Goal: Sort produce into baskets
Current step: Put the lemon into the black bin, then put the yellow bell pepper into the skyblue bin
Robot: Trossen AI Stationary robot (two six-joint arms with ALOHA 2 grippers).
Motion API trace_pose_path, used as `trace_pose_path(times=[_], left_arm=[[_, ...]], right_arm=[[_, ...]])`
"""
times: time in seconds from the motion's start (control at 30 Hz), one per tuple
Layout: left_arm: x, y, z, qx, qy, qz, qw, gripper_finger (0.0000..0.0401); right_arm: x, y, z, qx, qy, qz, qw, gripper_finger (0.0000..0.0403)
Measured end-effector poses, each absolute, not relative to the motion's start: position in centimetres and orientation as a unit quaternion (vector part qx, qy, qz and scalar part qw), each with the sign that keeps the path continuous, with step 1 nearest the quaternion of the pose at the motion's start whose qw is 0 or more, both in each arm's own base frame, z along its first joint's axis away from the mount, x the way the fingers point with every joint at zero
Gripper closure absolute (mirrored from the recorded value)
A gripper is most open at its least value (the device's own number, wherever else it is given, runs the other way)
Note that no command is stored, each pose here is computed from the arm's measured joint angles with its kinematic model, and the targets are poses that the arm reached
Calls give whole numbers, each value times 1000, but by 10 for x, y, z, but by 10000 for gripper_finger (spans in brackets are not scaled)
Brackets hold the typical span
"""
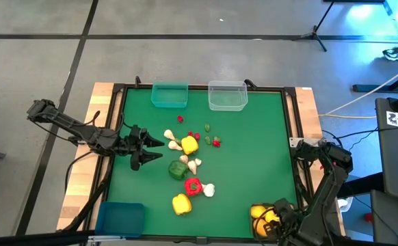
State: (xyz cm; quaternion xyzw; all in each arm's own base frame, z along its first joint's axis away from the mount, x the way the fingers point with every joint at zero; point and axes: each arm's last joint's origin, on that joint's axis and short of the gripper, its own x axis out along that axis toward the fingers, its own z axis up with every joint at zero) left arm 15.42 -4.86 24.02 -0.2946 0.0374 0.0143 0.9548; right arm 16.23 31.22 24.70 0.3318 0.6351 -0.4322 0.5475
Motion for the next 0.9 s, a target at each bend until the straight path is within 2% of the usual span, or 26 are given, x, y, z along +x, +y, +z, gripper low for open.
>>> trace_pose_path(times=[0.17, 0.47, 0.7, 0.9], left_arm=[[154, -49, 240, -295, 38, 14, 955, 95], [154, -49, 240, -294, 38, 15, 955, 95], [154, -49, 240, -294, 37, 16, 955, 95], [154, -48, 240, -294, 37, 18, 955, 95]], right_arm=[[158, 315, 247, 331, 641, -428, 544, 104], [159, 315, 247, 332, 633, -426, 554, 109], [173, 304, 260, 354, 564, -414, 620, 109], [192, 285, 282, 337, 487, -416, 690, 109]])
